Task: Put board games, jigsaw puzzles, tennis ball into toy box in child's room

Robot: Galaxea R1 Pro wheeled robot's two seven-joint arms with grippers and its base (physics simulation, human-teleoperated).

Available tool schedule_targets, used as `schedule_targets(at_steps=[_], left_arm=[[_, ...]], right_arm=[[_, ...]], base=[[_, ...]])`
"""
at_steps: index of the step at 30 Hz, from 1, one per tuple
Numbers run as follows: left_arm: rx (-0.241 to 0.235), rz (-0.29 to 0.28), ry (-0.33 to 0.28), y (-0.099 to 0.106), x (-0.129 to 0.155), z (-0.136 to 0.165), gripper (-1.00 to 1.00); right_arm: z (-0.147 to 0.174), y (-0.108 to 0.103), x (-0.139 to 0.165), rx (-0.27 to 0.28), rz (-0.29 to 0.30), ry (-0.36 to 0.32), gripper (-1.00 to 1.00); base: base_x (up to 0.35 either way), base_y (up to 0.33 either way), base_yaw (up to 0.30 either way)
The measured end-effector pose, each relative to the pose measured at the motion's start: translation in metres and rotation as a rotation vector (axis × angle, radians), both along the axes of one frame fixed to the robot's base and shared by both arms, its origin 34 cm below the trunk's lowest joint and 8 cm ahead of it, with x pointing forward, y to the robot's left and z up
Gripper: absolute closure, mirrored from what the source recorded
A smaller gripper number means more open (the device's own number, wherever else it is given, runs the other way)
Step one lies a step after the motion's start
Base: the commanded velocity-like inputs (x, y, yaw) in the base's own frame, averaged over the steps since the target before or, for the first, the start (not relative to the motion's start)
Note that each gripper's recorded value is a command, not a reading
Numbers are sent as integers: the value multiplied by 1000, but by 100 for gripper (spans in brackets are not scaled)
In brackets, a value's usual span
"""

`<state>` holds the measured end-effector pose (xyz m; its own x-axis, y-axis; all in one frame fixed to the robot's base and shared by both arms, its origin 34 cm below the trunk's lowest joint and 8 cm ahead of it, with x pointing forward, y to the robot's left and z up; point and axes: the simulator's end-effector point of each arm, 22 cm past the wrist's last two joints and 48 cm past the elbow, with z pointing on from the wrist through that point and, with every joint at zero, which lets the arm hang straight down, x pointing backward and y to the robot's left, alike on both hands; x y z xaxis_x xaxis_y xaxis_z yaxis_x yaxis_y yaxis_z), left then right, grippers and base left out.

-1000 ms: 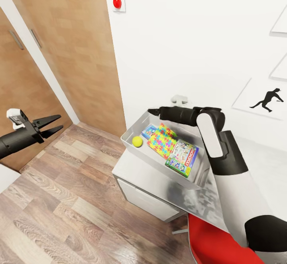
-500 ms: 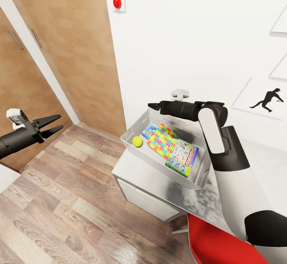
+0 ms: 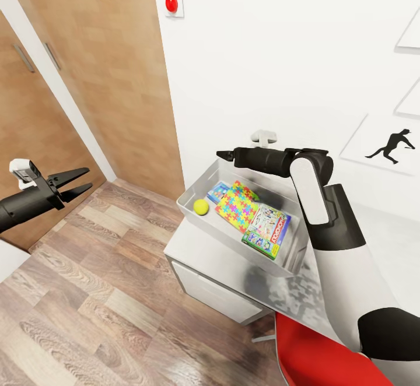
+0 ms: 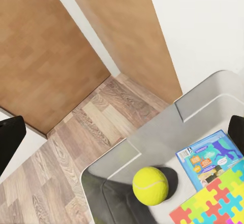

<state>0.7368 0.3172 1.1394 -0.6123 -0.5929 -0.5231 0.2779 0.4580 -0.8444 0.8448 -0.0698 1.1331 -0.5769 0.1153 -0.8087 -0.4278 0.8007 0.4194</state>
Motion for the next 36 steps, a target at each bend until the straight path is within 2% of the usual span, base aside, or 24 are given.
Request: schedule_targets(at_steps=[12, 20, 36], left_arm=[[-2, 0, -1, -1, 0, 0, -100], [-5, 42, 10, 16, -2, -5, -100], [-7, 55, 13, 21, -3, -6, -100]], right_arm=[[-2, -3, 1, 0, -7, 4, -100], [1, 13, -8, 18, 14, 6, -100], [2, 21, -12, 21, 27, 2, -100]], base=[[0, 0, 0], [0, 0, 0], [0, 0, 0]])
